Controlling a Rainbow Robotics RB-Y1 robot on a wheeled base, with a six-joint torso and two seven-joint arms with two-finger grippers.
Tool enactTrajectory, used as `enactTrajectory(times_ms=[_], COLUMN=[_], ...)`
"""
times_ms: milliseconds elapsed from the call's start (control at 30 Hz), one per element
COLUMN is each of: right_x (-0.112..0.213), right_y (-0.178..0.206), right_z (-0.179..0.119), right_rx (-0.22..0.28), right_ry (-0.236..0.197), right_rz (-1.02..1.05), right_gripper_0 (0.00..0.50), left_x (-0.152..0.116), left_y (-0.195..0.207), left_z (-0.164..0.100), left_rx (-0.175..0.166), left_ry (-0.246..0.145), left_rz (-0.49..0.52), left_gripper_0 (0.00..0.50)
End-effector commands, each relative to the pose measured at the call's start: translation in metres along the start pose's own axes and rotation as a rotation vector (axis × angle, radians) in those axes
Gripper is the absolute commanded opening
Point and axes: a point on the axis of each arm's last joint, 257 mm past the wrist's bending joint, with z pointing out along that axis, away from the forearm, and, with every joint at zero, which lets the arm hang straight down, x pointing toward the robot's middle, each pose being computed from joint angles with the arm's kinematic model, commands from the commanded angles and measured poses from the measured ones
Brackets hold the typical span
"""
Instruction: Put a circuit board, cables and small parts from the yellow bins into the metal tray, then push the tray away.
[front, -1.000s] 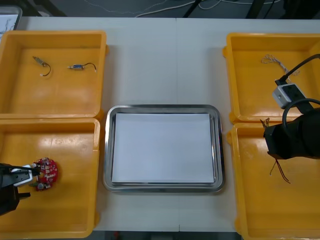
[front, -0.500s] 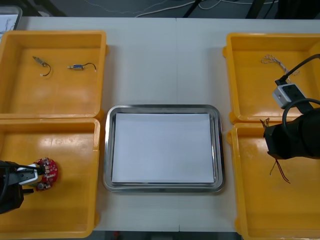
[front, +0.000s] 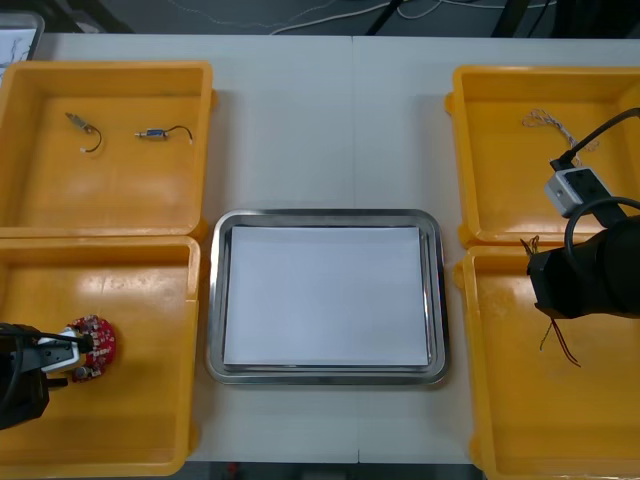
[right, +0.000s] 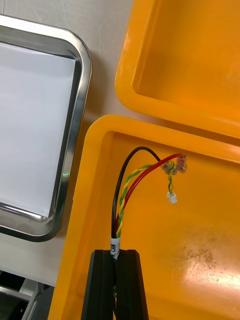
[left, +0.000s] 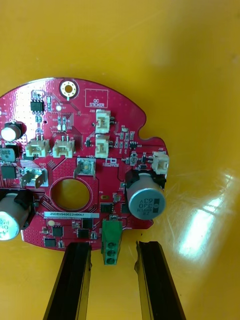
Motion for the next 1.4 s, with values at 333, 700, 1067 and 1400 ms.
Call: enactTrajectory(times_ms=[333, 700, 1067, 1400], right_x=[-0.008, -0.008, -0.008, -0.008], right_y=[-0.002, -0.002, -0.002, -0.002], right_z=[-0.01, -0.01, -0.01, -0.01], right_rx=[0.031, 0.031, 0.031, 0.031], right_ry=[-0.028, -0.028, -0.028, -0.028], right_rz=[0.0, 0.0, 0.0, 0.0], right_gripper_0=[0.0, 0.0, 0.0, 0.0], left_x=[-0.015, -0.021, -0.017, -0.01], left_y=[0.004, 0.004, 0.02, 0.048], left_z=[0.007, 0.005, -0.022, -0.063], left_rx=[-0.012, -0.007, 0.001, -0.013], left_ry=[-0.016, -0.045, -0.088, -0.109], left_rz=[-0.053, -0.071, -0.14, -0.173], left_gripper_0=[0.073, 0.0, 0.0, 0.0])
